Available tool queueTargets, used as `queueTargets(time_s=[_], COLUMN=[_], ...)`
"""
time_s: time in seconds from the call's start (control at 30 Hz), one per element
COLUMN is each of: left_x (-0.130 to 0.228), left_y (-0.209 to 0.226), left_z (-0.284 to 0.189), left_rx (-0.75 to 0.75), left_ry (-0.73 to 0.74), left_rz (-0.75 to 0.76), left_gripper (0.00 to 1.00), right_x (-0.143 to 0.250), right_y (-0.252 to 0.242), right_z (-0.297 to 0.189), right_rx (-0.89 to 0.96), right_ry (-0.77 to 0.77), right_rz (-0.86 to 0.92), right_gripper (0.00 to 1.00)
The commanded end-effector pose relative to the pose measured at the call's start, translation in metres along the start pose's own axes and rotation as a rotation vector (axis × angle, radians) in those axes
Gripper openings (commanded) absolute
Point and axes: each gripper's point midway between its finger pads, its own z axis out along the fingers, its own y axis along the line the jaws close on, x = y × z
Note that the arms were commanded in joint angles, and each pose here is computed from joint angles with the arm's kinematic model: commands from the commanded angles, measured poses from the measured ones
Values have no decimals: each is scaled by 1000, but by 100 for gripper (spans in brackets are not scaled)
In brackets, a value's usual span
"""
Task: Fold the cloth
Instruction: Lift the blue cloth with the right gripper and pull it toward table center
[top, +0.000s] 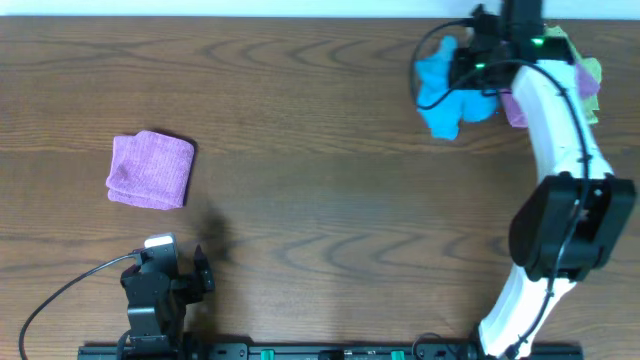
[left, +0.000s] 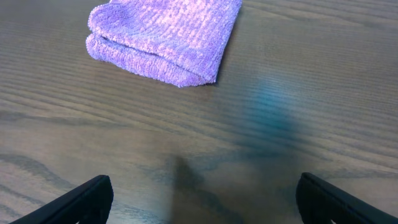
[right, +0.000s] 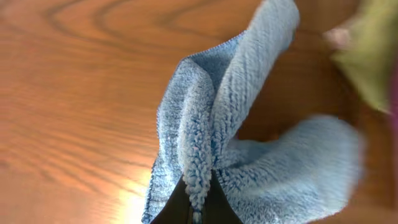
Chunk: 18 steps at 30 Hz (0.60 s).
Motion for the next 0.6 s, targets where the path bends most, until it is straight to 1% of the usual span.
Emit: queueTargets(time_s=[0.0,0.2,0.37,0.57], left_x=[7,7,7,7], left_y=[2,2,2,2], left_z=[3,3,3,3], left_rx=[-11,-11,-11,-11], left_ry=[18,17,18,18], left_rz=[26,26,26,26], left_gripper=[95,95,95,95], right_x=[-9,1,25,60], right_y=[42,99,132,163], right_z=[-7,16,51,95], right_rx=[-40,-75,-89,-128], right_ry=[-34,-13,56,144], right_rz=[-108,-224,-294,-354], right_gripper=[1,2,2,9])
